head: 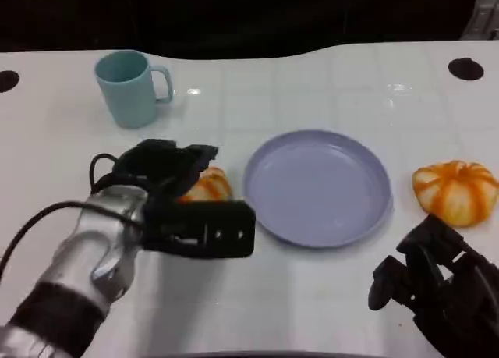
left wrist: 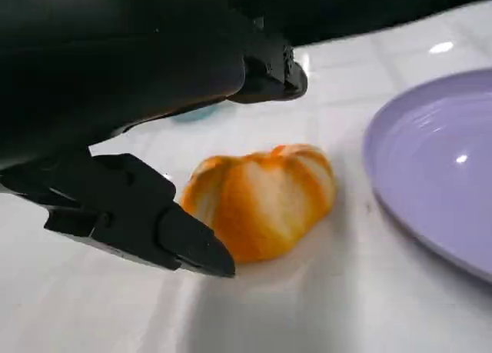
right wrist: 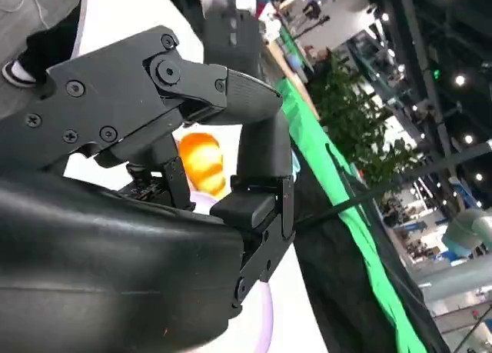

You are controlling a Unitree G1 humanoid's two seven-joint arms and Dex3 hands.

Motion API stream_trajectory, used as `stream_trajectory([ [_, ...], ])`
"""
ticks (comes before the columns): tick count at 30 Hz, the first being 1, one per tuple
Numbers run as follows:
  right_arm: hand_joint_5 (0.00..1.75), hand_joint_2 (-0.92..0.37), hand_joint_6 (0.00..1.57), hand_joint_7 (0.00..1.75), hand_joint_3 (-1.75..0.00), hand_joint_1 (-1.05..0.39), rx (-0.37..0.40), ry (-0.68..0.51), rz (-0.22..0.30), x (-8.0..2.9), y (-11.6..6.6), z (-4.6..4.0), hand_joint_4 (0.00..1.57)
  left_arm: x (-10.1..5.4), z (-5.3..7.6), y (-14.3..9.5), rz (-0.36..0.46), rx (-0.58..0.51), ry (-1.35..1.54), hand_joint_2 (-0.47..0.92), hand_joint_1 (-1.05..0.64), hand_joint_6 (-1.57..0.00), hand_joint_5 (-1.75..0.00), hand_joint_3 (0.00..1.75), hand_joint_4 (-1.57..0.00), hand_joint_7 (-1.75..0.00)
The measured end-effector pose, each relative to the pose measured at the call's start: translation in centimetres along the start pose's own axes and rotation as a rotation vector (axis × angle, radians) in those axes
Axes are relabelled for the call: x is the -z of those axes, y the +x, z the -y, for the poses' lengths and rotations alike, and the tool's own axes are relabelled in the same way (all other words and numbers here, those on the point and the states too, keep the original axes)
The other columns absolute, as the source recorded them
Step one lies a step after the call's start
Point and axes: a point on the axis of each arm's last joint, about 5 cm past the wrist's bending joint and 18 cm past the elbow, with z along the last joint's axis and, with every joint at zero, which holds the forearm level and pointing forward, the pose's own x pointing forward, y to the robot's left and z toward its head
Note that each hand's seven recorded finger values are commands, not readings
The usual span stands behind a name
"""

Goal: Grasp the bread from the table and place it into the plate.

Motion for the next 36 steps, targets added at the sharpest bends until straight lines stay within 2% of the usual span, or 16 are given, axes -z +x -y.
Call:
stream_trajectory([
  [13, 1.75, -0.72, 0.49, 1.63, -0.7, -0.54, 0.009, 0.003, -0.007, 0.1, -0.2, 0.07, 0.67, -0.7, 1.0, 2.1, -0.046, 0.049, -0.013, 0.74, -0.26, -0.16, -0.07, 0.0, -0.01, 0.0],
  [15, 1.75, -0.72, 0.49, 1.63, -0.69, -0.54, 0.011, 0.003, -0.007, 0.1, -0.3, 0.11, 0.67, -0.7, 1.2, 2.2, -0.053, 0.058, -0.009, 0.8, -0.29, -0.14, -0.05, 0.02, 0.0, 0.0],
  [22, 1.75, -0.72, 0.49, 1.63, -0.67, -0.54, 0.006, 0.004, -0.01, 0.1, -0.5, 0.18, 0.68, -0.5, 1.7, 3.3, -0.111, 0.091, 0.005, 0.83, -0.29, -0.13, -0.01, 0.02, -0.01, 0.0],
  [31, 1.75, -0.73, 0.49, 1.62, -0.66, -0.53, 0.004, -0.001, -0.003, -0.1, -0.6, 0.11, 0.67, -0.3, 1.8, 3.4, -0.098, 0.102, 0.031, 0.84, -0.29, -0.16, -0.02, 0.0, -0.05, -0.01],
  [36, 1.75, -0.73, 0.48, 1.61, -0.65, -0.52, 0.005, 0.01, 0.002, -0.1, -0.6, 0.17, 0.66, -0.2, 2.0, 3.4, -0.061, 0.077, 0.054, 0.83, -0.26, -0.21, -0.04, 0.0, -0.1, -0.02],
])
